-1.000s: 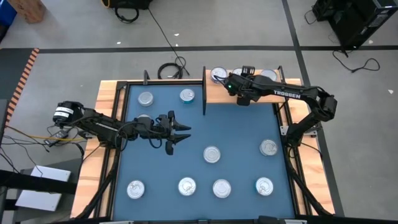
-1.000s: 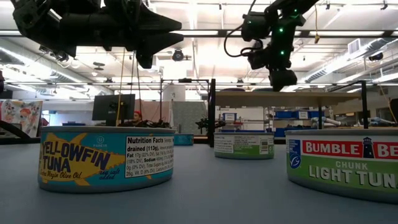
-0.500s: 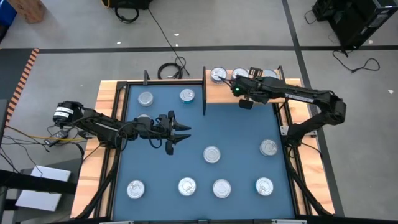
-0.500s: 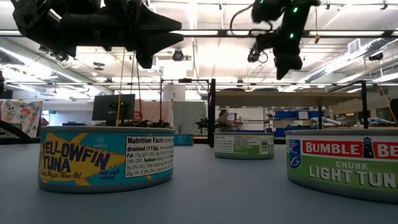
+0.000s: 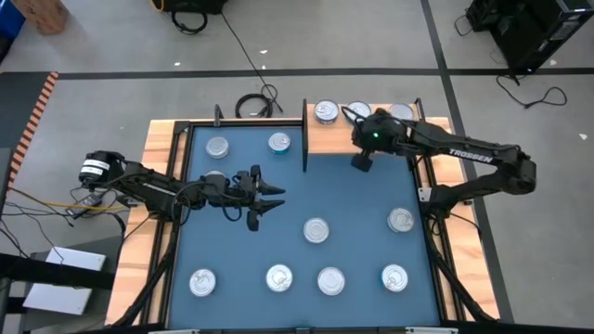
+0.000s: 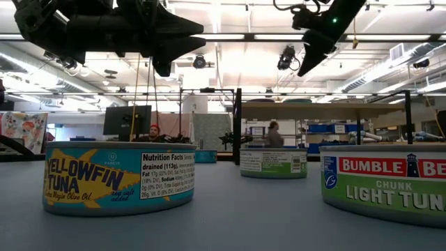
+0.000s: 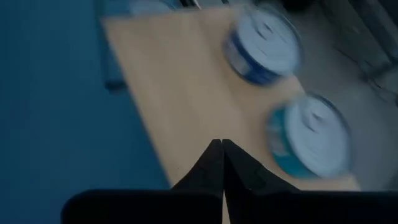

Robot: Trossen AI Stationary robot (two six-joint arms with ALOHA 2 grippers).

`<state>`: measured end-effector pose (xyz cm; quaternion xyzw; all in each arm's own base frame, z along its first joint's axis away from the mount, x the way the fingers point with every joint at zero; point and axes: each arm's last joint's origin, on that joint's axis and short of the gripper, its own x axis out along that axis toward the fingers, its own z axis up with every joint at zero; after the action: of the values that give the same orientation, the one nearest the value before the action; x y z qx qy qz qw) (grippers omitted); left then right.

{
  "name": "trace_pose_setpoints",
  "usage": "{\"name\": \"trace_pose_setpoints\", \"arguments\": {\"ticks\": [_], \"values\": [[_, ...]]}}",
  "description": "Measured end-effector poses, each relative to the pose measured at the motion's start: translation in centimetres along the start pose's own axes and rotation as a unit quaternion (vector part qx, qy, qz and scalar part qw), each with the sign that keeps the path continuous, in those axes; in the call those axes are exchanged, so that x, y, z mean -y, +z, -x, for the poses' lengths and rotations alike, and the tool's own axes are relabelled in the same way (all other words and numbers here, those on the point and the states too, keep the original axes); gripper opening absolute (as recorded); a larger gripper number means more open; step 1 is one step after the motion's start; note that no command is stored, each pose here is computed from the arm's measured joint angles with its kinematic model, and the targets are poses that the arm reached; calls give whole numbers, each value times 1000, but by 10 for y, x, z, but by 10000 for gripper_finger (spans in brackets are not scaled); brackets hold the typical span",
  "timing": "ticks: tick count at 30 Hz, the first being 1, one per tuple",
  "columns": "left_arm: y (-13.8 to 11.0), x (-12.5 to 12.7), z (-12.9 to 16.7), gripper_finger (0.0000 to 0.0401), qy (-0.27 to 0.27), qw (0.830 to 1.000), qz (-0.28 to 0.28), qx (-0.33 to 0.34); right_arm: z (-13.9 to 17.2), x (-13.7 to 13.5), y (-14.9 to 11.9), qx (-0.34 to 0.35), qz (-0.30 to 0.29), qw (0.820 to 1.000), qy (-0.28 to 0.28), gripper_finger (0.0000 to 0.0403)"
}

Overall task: Stack canned seafood by type on shelf
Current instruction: Stack the top left blue tuna can on top of the blue tuna can on the shelf

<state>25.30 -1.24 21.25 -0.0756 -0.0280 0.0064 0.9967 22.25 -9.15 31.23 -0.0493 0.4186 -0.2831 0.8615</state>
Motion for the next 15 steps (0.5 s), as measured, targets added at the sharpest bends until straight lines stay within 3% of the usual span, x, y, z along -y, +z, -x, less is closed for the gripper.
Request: {"name": "trace_pose_setpoints", "arguments": {"ticks": [8, 15], "values": [[-2, 0, 0, 149, 0, 1000, -9, -11, -9, -28, -23, 80, -27, 995, 47, 5], [-2, 1, 0, 116, 0, 999, -33, -11, -8, -61, -42, 73, -26, 994, 75, 3]]}}
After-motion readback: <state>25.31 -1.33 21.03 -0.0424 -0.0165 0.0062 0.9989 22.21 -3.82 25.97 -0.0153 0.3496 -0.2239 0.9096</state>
